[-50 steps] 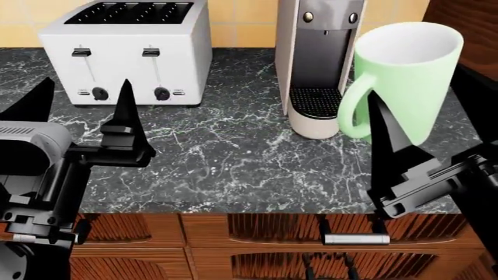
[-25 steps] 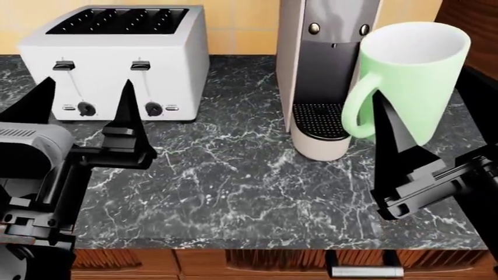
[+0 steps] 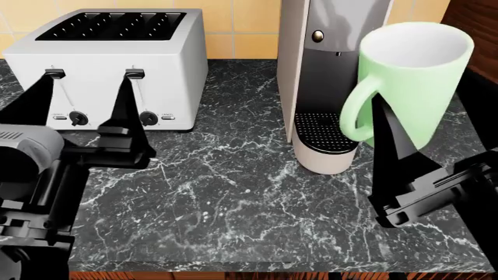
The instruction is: Pick the mug from the cabinet, place it under the coffee machine dispenser, and press the start button.
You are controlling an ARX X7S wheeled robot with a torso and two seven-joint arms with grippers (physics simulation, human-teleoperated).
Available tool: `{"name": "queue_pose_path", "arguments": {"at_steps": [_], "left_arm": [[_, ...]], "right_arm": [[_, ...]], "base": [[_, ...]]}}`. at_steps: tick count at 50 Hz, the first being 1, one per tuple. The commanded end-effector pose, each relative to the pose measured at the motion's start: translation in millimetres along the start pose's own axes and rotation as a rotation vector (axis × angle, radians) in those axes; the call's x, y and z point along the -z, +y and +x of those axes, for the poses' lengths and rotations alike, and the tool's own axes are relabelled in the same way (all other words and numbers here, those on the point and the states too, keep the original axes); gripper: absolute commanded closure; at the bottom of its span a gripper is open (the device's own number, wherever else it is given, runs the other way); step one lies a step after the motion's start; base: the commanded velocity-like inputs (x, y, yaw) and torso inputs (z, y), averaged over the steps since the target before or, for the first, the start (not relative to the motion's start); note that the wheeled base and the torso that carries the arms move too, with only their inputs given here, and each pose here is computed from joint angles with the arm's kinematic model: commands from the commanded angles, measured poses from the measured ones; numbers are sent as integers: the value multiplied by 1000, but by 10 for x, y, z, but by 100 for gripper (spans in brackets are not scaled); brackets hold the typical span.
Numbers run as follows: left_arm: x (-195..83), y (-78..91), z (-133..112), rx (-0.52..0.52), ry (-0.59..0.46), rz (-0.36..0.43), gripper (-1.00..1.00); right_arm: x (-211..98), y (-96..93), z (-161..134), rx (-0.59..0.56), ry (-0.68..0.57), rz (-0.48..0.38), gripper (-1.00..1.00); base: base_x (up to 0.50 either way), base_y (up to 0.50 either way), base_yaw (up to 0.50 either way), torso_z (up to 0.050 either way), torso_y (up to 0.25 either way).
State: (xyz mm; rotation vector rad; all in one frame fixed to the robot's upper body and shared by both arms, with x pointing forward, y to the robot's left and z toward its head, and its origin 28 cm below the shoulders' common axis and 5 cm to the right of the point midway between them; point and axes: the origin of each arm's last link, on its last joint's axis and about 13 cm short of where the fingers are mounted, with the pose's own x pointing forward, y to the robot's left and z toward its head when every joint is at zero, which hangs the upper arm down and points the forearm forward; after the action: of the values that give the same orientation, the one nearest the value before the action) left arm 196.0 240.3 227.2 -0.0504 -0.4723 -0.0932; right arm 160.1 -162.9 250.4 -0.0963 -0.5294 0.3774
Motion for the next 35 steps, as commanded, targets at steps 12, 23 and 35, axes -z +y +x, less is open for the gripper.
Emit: {"name": "queue_pose_path", "arguments": {"at_steps": [12,23,35], "left_arm": [[-22,-24,-101,35,-146,7,-100],[-11,-19,-135,23,-94,4,-100],[-3,-11,-131,17,-96,-8,-100]], "right_arm": [[273,143,-88,-9,-12,58,100],[451,162,41,2,-8,102,100],[552,148,172,35,-9,123,100]], "base": [[0,0,0,0,0],[0,0,0,-16,0],[0,0,0,-5,0]]}}
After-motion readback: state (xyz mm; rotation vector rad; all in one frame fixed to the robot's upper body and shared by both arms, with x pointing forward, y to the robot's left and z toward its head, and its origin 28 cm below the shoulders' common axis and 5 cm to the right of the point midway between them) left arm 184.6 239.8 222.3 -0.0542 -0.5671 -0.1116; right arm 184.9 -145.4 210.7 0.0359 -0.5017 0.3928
